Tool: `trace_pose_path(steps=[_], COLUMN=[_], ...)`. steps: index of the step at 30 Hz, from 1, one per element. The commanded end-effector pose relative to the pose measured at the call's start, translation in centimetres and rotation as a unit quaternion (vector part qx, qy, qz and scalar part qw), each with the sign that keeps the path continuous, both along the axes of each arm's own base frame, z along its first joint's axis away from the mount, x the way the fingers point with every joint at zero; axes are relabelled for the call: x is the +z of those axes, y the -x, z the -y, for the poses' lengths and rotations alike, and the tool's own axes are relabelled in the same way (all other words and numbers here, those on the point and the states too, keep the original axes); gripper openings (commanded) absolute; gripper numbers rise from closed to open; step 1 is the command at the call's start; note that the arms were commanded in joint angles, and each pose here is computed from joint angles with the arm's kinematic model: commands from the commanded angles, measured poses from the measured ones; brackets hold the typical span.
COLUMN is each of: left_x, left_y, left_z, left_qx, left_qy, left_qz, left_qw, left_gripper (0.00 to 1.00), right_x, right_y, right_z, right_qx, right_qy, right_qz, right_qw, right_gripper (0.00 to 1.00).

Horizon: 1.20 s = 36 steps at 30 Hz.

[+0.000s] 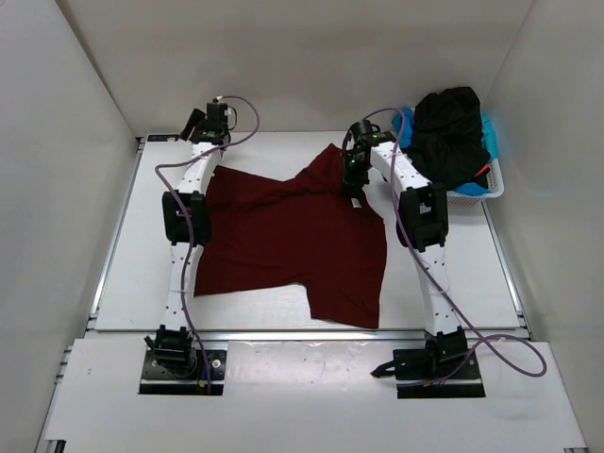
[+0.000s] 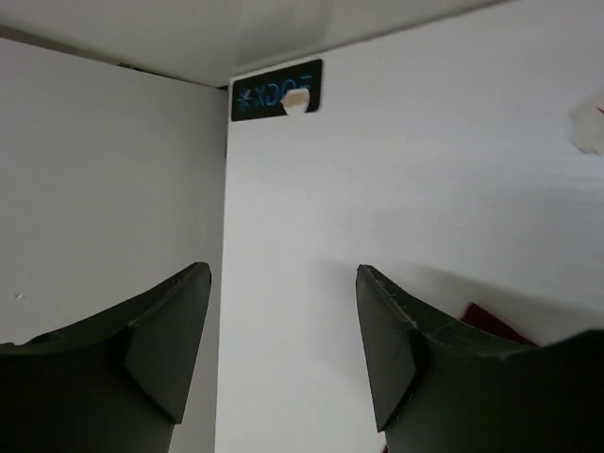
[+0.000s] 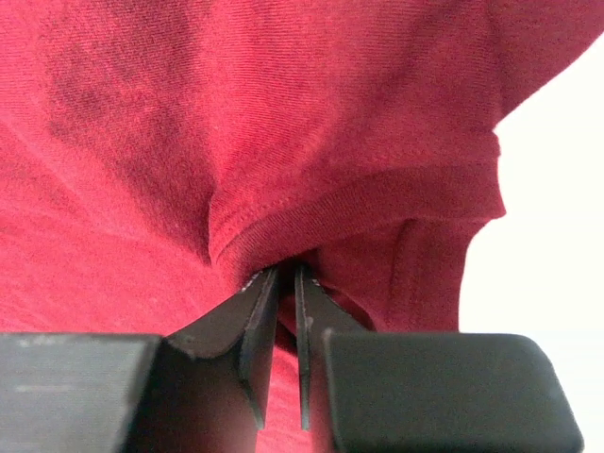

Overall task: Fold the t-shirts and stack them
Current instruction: Flatten out the tshirt

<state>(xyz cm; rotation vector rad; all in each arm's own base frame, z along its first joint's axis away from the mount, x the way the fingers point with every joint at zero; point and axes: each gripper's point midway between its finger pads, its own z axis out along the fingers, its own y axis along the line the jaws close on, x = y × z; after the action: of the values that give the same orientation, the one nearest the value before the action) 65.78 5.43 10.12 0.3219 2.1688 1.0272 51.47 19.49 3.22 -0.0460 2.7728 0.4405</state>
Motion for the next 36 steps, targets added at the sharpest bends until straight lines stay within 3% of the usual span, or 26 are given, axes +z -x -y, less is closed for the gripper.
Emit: trace_pose_path(steps=[1,3,7,10,13,15,17,19,21,24,30,33,36], left_x=[5.6,6.7,11.1,11.7,9.3,5.9,3.4,1.4,0.0,-2.0,-5.2,-5.6,-6.5], left_y=[0.4,1.2,4.0,8.0,14.7,21.0,25.6,29.4,34.1,38.7,43.7,43.5,43.5], left_z=[-0.6,0.5,1.9,2.3,2.6,2.5,2.2,2.0,1.8,1.3,1.4,0.6,2.2], left_qx=[0.011,0.004,-0.006,-0.015,-0.025,-0.018,-0.006,0.009,0.034,0.080,0.159,0.173,0.158], left_qy=[0.004,0.027,0.132,0.194,0.219,0.229,0.250,0.282,0.305,0.342,0.418,0.407,0.435], left_qz=[0.019,0.016,0.048,0.040,-0.011,-0.070,-0.110,-0.141,-0.184,-0.226,-0.282,-0.280,-0.309], left_qw=[1.000,1.000,0.990,0.980,0.975,0.971,0.962,0.949,0.934,0.909,0.848,0.852,0.831], left_gripper=[0.74,0.76,0.79,0.81,0.80,0.79,0.79,0.82,0.88,0.93,0.93,0.94,0.94], right_x=[5.6,8.4,13.2,16.0,15.0,10.5,8.4,7.2,7.3,6.9,1.9,0.8,-0.3], right_y=[-1.2,-1.7,-1.6,1.5,7.3,12.6,18.5,21.9,24.6,27.0,34.3,35.7,37.1], right_z=[0.9,1.4,1.8,1.2,1.0,3.0,4.3,5.3,5.3,5.6,5.9,6.3,6.6], right_qx=[0.002,0.002,0.004,0.017,0.045,0.058,0.076,0.066,0.043,0.017,0.027,-0.001,-0.014], right_qy=[-0.018,-0.022,-0.020,0.003,0.075,0.155,0.185,0.177,0.125,0.094,0.079,0.047,0.031], right_qz=[0.055,0.086,0.135,0.148,0.125,0.063,0.025,0.001,-0.003,-0.006,-0.087,-0.095,-0.100], right_qw=[0.998,0.996,0.991,0.989,0.988,0.984,0.979,0.982,0.991,0.995,0.993,0.994,0.994], right_gripper=[0.12,0.15,0.22,0.25,0.28,0.32,0.35,0.37,0.40,0.45,0.48,0.50,0.50])
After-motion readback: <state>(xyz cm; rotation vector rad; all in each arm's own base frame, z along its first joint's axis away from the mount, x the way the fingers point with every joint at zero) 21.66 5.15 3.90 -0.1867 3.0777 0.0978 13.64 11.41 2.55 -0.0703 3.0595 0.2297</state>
